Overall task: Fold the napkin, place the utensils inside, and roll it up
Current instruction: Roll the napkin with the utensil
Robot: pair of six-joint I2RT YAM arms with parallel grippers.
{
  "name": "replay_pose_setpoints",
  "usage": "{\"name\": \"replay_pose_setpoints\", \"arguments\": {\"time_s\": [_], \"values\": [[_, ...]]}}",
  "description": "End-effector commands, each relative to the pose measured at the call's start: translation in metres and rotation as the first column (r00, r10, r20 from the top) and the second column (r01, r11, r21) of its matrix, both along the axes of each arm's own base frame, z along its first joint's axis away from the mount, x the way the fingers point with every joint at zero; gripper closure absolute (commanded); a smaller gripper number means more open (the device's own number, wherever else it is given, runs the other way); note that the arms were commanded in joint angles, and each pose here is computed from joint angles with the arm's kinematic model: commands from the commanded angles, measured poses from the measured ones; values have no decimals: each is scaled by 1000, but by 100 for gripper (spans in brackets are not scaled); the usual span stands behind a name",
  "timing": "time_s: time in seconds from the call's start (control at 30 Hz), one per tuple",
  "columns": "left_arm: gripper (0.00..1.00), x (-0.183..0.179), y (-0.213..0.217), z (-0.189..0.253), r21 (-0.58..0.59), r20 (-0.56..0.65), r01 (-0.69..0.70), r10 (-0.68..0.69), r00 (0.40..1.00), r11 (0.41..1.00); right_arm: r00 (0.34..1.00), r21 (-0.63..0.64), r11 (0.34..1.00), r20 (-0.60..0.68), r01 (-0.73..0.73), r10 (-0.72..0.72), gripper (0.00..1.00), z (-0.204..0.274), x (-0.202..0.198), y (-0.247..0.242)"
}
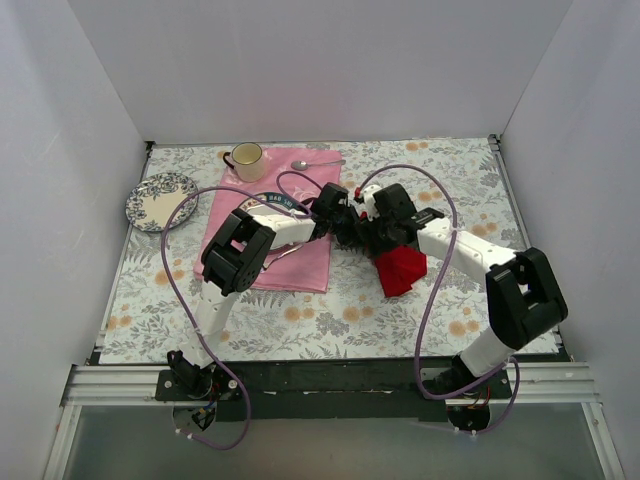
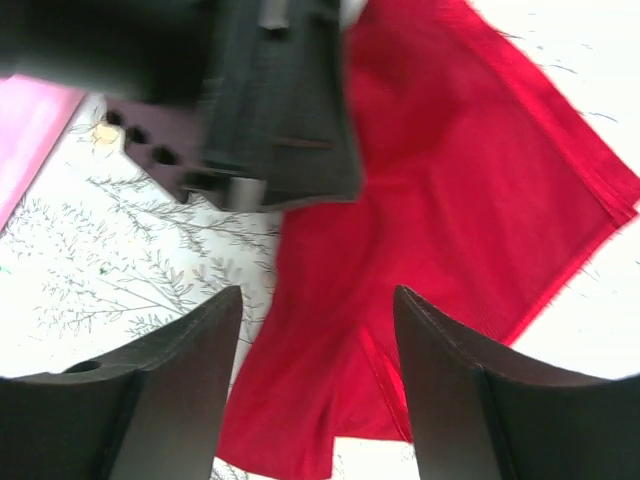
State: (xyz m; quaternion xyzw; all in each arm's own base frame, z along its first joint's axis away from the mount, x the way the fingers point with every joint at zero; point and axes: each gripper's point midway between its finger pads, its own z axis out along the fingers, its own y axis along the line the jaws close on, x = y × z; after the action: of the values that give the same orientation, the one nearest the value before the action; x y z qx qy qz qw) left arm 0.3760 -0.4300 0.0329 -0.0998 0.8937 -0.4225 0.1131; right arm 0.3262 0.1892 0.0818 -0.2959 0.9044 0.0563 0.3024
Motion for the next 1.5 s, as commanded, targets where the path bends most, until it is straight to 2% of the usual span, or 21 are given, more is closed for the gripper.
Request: {"name": "replay_pose_setpoints", "arguments": {"time_s": [0.0, 0.1, 0.37, 0.5, 0.8, 1.0, 1.1, 1.13, 1.23, 1.27, 1.37, 1.47], "values": [[100, -3, 4, -8, 19, -63, -6, 7, 998, 1000, 996, -45, 995, 2, -84, 84, 34, -15, -1, 17], [100, -4, 6, -8, 9, -87, -11, 12, 996, 1000, 995, -77, 992, -16, -97, 96, 39, -29, -7, 14], [100, -3, 9, -14, -11, -141, -15, 13, 990, 1000, 996, -125, 988, -31, -89, 85, 40, -57, -14, 5], [100, -5, 10, -18, -24, -177, -17, 13, 984, 1000, 995, -162, 982, -43, -99, 94, 45, -66, -16, 1], [100, -3, 12, -18, -36, -171, -1, -5, 985, 999, 994, -205, 973, -49, -108, 100, 81, -70, -14, -3], [100, 3, 12, -6, -23, -71, 65, -66, 995, 998, 981, -137, 977, -132, -162, 144, 99, -74, -19, 7], [88, 6, 13, 0, -24, -30, 99, -100, 995, 995, 972, -67, 985, -185, -161, 146, 99, -74, -23, 11], [78, 7, 15, 0, -16, -10, 109, -109, 994, 994, 963, -11, 984, -211, -177, 171, 99, -73, -27, 19], [66, 14, 18, 10, -5, 40, 115, -115, 993, 993, 943, 107, 979, -268, -172, 195, 99, -72, -36, 29], [55, 16, 20, 19, -5, 73, 127, -126, 989, 992, 938, 129, 979, -289, -161, 193, 99, -73, -38, 29], [39, 22, 23, 36, 4, 132, 140, -140, 981, 990, 912, 237, 963, -354, -127, 207, 99, -72, -43, 34], [33, 28, 32, 58, 18, 189, 132, -133, 973, 991, 889, 329, 942, -412, -58, 199, 99, -68, -44, 35]]}}
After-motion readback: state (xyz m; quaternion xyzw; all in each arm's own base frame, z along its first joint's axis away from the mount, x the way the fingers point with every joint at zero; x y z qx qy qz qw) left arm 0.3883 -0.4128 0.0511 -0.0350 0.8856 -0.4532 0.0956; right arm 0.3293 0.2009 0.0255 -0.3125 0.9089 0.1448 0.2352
